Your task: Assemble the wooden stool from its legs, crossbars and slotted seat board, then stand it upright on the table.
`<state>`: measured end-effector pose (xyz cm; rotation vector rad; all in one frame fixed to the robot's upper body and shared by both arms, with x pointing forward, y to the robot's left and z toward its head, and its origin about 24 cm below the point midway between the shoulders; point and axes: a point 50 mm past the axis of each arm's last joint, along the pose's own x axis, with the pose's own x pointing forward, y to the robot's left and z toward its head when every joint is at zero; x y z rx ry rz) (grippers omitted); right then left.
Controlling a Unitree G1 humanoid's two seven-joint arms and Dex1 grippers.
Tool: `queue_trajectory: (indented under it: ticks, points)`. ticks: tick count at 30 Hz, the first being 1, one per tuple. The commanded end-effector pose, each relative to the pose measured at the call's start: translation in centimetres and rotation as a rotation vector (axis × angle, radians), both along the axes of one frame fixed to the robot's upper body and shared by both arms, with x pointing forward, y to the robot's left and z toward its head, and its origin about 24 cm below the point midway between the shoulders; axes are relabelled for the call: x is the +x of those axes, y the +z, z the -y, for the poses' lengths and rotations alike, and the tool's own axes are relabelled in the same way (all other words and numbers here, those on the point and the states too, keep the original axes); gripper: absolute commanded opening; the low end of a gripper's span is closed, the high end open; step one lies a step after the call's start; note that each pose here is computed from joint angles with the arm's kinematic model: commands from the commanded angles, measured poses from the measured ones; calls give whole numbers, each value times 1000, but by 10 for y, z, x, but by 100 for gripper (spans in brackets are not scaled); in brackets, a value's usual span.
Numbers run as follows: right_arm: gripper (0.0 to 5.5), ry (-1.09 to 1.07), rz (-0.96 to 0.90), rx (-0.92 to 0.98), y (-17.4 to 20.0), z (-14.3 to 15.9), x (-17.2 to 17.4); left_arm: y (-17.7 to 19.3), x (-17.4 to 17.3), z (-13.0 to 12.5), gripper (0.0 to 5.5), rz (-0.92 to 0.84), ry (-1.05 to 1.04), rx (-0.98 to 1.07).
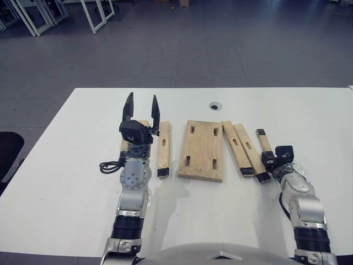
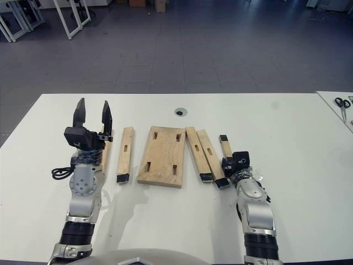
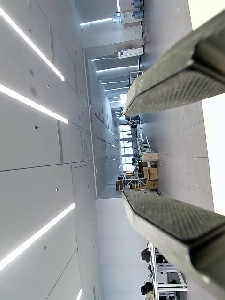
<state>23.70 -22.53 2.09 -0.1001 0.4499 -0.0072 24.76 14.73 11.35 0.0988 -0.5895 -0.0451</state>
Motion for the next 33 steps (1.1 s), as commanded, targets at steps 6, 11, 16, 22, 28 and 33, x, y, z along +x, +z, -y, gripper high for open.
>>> queue_trajectory:
  ticks: [6,11,16,22,28,33]
  points:
    - [129,-48,-149,11,-17,5,-11,-5,3,-3,288,-36,2,-24]
    - [129,-34,118,-16,15,1,8,-8,6,-5,288,-102,6,-124]
    - [129,160,361,49,47,-26,17,-25,10,13,288,-356,-265,-475]
    - [129,529,506,54,68,-70,5,-18,-7,41,288,-599,-794,-681]
    - [129,768,573,2,80,-95,-6,-14,-8,39,288,-634,-857,-756]
    - [129,887,594,-38,80,-108,-16,-14,-6,38,288,-652,-858,-793]
